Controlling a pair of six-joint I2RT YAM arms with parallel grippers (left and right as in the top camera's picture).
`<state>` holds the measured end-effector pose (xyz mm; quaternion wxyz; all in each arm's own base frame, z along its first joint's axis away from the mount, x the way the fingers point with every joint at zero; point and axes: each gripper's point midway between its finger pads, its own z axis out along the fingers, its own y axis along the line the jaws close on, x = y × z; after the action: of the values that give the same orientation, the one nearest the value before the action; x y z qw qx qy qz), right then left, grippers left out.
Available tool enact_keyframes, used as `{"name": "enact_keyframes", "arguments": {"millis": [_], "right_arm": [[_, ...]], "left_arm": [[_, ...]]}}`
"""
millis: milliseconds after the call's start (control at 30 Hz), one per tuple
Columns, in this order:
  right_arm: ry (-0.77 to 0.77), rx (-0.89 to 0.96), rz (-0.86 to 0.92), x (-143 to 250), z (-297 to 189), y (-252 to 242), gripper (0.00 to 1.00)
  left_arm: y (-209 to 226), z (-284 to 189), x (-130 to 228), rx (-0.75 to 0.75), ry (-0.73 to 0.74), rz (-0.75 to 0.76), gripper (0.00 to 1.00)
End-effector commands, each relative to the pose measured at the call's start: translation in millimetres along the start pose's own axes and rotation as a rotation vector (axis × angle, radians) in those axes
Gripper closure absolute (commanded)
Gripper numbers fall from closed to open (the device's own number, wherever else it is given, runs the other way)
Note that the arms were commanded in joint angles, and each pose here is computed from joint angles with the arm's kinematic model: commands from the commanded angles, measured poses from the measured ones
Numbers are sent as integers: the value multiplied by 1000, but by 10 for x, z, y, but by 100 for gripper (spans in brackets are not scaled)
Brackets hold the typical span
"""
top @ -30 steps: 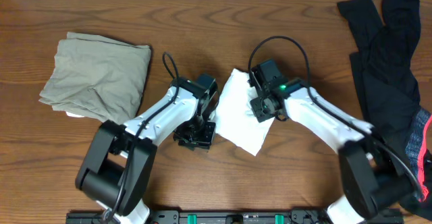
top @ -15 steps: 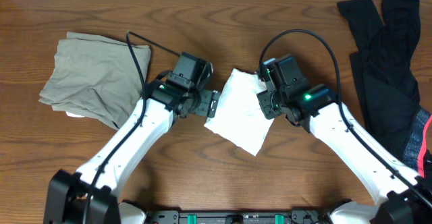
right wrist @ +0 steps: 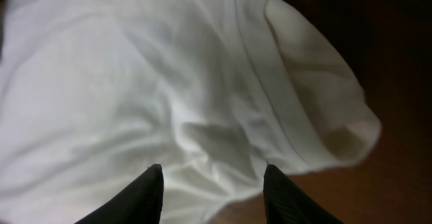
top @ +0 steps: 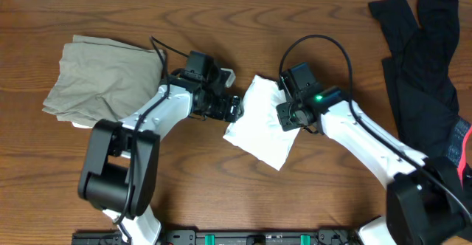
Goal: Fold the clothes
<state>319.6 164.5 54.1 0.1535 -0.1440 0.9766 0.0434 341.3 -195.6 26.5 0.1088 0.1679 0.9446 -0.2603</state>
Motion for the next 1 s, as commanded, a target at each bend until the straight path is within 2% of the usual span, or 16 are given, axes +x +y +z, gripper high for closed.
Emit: {"name": "enact_keyframes", "arguments": {"millis": [0,367,767,900,967], "right_arm": [[41,3,12,67,186,39,54],[169,31,21,320,716,0,55],[178,33,20,343,730,-5,55],[177,33,21,341,730,-4,55],[178,33,25,343,730,-5,56]], "left_arm": [[-202,28,30,132,12,23,10],[-272,85,77,187,33,20,11],[-134,473,359,229,149,-66,11],[-273,471,384,293,162,-65,14],[-332,496,425,294,179,-54,21]]}}
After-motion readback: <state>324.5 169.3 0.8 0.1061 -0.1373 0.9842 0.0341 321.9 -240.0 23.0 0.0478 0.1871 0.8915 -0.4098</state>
